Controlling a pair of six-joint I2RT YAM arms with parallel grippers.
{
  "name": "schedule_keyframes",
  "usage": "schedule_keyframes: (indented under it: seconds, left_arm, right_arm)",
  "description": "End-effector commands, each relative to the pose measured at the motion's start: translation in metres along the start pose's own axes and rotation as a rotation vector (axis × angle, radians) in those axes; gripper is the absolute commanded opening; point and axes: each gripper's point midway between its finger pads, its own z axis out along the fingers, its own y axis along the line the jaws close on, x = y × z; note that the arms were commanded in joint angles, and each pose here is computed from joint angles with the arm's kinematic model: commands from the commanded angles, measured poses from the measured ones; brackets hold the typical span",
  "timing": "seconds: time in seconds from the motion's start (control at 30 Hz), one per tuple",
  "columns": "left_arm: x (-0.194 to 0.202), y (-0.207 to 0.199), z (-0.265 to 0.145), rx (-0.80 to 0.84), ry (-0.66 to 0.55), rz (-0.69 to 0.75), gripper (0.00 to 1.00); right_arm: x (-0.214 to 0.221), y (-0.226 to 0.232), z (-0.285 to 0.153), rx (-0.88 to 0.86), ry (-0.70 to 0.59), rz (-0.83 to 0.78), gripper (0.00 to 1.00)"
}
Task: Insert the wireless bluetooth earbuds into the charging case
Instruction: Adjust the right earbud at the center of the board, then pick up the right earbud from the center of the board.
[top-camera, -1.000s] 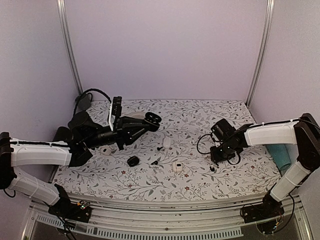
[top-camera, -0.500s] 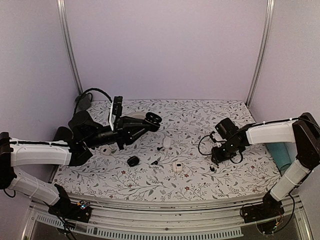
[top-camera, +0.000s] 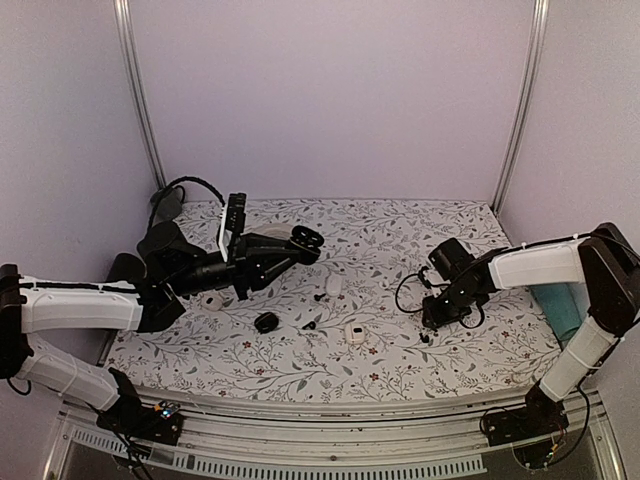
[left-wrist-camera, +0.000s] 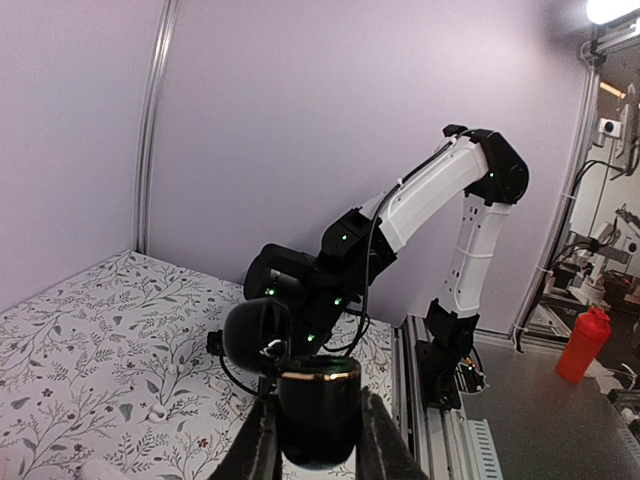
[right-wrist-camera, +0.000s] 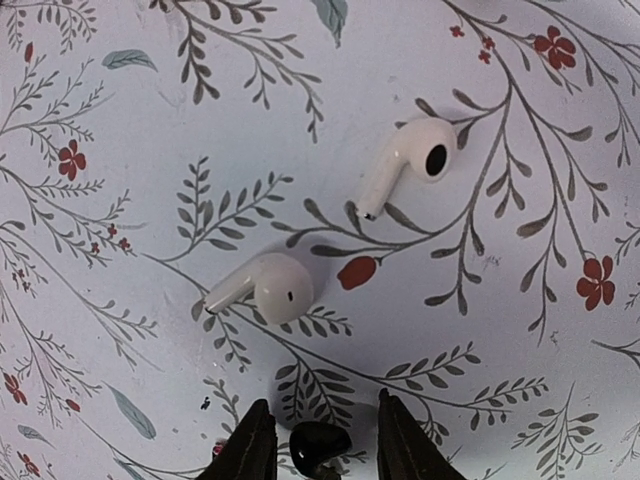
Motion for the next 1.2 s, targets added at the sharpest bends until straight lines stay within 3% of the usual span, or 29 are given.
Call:
schedule_keyframes:
  seconds: [0.0,0.37,1.17]
  left_arm:
    - [-0.016,-0.002,0.000,0.009,-0.033,0.035,0.00]
    - [-0.015,-0.001,0.000,0.008,-0.033,0.032,0.00]
    - [-0.016,-0.002,0.003,0.020,-0.034,0.029,0.00]
  right_arm:
    - [-0.002,0.000,0.005,-0.002,0.007,0.002,0.35]
    - [0.002,0.001,0.007,-0.009,0.034,0.002,0.31]
    - [0.013,-0.002,0.005,0.015,0.096,0.038,0.33]
